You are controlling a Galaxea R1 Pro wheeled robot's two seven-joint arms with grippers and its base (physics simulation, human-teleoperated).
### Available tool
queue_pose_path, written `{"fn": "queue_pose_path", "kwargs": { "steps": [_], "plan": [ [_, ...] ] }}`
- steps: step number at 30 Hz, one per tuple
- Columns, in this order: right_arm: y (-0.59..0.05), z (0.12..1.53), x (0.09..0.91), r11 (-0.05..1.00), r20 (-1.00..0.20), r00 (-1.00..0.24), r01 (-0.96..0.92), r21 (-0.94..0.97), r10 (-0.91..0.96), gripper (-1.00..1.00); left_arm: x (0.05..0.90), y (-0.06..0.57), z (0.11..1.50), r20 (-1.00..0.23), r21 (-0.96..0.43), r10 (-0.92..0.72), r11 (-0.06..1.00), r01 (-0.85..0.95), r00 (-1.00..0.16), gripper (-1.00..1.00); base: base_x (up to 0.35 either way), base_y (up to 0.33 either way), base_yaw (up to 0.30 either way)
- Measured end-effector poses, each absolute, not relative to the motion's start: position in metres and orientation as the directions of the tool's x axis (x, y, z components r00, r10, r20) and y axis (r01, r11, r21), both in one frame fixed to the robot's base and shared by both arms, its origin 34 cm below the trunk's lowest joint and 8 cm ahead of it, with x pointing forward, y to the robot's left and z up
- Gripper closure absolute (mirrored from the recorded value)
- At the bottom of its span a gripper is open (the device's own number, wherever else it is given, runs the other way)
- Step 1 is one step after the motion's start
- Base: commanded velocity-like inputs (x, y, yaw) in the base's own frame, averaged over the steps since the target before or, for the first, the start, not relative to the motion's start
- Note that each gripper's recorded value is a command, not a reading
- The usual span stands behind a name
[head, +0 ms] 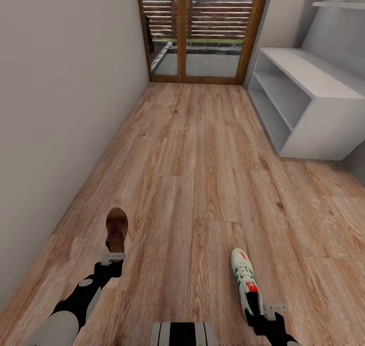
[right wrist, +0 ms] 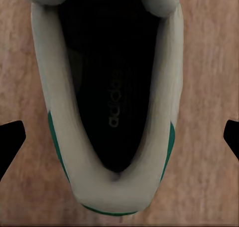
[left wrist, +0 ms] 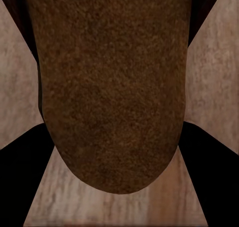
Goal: Pick up the two gym shoes and the two sandals from the corridor floor and place them onto the hallstand (shoe rack) in the corridor, making sure they are on the rack and not on the floor. Arrange them so the two gym shoes are next to each other and the two sandals are next to each other.
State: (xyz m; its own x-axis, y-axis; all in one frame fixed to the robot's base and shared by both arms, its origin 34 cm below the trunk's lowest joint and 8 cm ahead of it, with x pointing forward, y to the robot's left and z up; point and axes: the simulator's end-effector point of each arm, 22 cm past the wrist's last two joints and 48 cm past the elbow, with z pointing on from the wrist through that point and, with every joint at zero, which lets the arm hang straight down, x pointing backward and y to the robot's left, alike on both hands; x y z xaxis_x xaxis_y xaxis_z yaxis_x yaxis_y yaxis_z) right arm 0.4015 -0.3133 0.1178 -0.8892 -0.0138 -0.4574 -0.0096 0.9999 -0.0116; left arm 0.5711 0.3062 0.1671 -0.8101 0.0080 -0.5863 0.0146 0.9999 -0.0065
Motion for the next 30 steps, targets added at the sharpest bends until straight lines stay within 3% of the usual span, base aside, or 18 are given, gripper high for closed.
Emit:
{"fn": "queue_pose_path", "kwargs": {
  "steps": [30],
  "plan": [
    [-0.313,0.092,0.369,1.0,-0.384,-0.923,-0.01,-0.011,-0.014,-1.0,0.538,0.307,0.126,-0.514,-0.008,0.008,1.0,0.014,-0.858,1.0,0.0,0.0,0.0]
  ]
}}
